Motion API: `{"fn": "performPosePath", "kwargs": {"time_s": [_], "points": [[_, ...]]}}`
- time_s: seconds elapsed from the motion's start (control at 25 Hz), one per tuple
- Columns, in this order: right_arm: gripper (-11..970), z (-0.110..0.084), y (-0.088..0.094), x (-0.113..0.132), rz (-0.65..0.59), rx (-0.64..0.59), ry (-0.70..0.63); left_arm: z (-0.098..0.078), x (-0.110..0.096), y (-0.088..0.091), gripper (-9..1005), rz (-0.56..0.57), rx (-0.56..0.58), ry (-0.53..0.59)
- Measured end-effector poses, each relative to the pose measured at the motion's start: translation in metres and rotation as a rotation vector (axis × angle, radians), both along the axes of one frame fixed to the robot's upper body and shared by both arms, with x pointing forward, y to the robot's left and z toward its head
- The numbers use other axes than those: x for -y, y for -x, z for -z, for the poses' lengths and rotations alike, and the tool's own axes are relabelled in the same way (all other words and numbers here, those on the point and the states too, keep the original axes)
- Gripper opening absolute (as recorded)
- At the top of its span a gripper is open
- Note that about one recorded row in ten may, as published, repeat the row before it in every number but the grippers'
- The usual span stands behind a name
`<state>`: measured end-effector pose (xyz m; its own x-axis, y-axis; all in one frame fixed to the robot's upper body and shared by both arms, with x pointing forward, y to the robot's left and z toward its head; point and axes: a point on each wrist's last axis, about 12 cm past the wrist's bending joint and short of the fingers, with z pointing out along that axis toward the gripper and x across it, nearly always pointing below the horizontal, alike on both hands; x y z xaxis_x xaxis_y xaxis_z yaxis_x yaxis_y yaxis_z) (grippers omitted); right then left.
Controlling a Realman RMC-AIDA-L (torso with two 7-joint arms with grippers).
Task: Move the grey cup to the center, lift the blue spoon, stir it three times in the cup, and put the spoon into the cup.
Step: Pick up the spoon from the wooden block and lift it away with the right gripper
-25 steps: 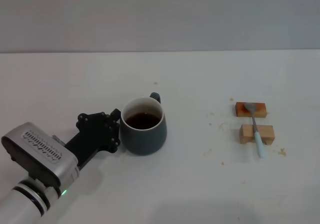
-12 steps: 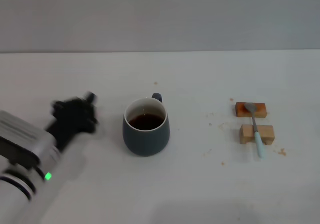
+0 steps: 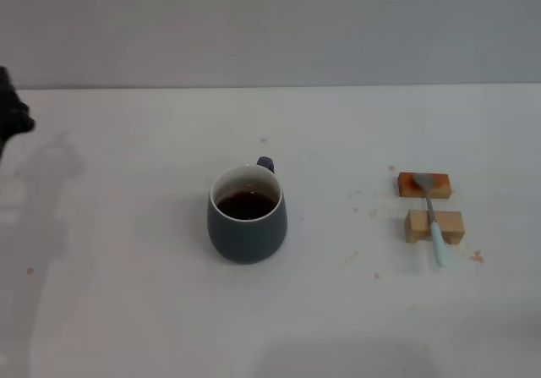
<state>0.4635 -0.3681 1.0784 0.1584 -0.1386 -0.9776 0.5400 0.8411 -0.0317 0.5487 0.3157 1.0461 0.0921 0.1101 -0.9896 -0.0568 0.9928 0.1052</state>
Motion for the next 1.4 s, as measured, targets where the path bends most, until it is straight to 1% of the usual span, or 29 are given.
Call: {"fn": "performPosePath", "kwargs": {"time_s": [0.04,0.08,0.12,0.16,0.2,0.24,0.28,0.32,0.4,0.44,0.48,0.52,0.64,0.68,0.76,0.96,1.0,1.08,1.4], "points": [[807,0.0,0.002,-0.008,-0.015,0.001,-0.007,-0.001,-0.002,-0.001,-2,-0.011,0.005,0.01],[807,0.0,0.006,-0.022,-0.047,0.009,-0.021,-0.002,-0.004,-0.002,-2,-0.021,0.011,0.022],[807,0.0,0.006,-0.022,-0.047,0.009,-0.021,-0.004,-0.006,-0.003,-2,-0.03,0.017,0.031],[807,-0.001,0.01,-0.035,-0.082,0.016,-0.038,-0.006,-0.008,-0.005,-2,-0.036,0.024,0.033],[807,-0.001,0.012,-0.041,-0.1,0.017,-0.047,-0.006,-0.008,-0.005,-2,-0.036,0.024,0.033],[807,-0.001,0.012,-0.041,-0.1,0.017,-0.047,-0.007,-0.009,-0.005,-2,-0.038,0.026,0.031],[807,-0.002,0.015,-0.052,-0.131,0.018,-0.068,-0.008,-0.012,-0.006,-2,-0.045,0.029,0.03],[807,-0.002,0.015,-0.052,-0.131,0.018,-0.068,-0.008,-0.012,-0.006,-2,-0.045,0.029,0.03],[807,-0.001,0.02,-0.062,-0.158,0.012,-0.089,-0.01,-0.015,-0.006,-2,-0.057,0.038,0.031],[807,-0.001,0.022,-0.068,-0.174,0.004,-0.095,-0.011,-0.017,-0.006,-2,-0.061,0.043,0.03],[807,0.001,0.026,-0.08,-0.208,-0.016,-0.091,-0.012,-0.02,-0.007,-2,-0.067,0.049,0.024],[807,0.001,0.026,-0.08,-0.208,-0.016,-0.091,-0.012,-0.02,-0.007,-2,-0.067,0.049,0.024],[808,0.005,0.03,-0.099,-0.26,-0.045,-0.096,-0.014,-0.023,-0.008,-2,-0.069,0.053,0.017],[808,0.009,0.033,-0.109,-0.283,-0.063,-0.12,-0.015,-0.023,-0.008,-2,-0.069,0.055,0.014],[808,0.01,0.035,-0.112,-0.294,-0.07,-0.13,-0.016,-0.026,-0.008,-2,-0.076,0.06,0.012],[808,0.013,0.042,-0.138,-0.386,-0.095,-0.163,-0.018,-0.03,-0.009,-2,-0.089,0.068,0.011],[808,0.013,0.042,-0.138,-0.386,-0.095,-0.163,-0.019,-0.031,-0.01,-2,-0.091,0.07,0.01],[808,0.013,0.045,-0.149,-0.426,-0.102,-0.176,-0.021,-0.033,-0.011,-2,-0.089,0.079,0.006],[806,0.015,0.05,-0.165,-0.493,-0.124,-0.196,-0.025,-0.037,-0.012,-2,-0.098,0.093,0.003]]}}
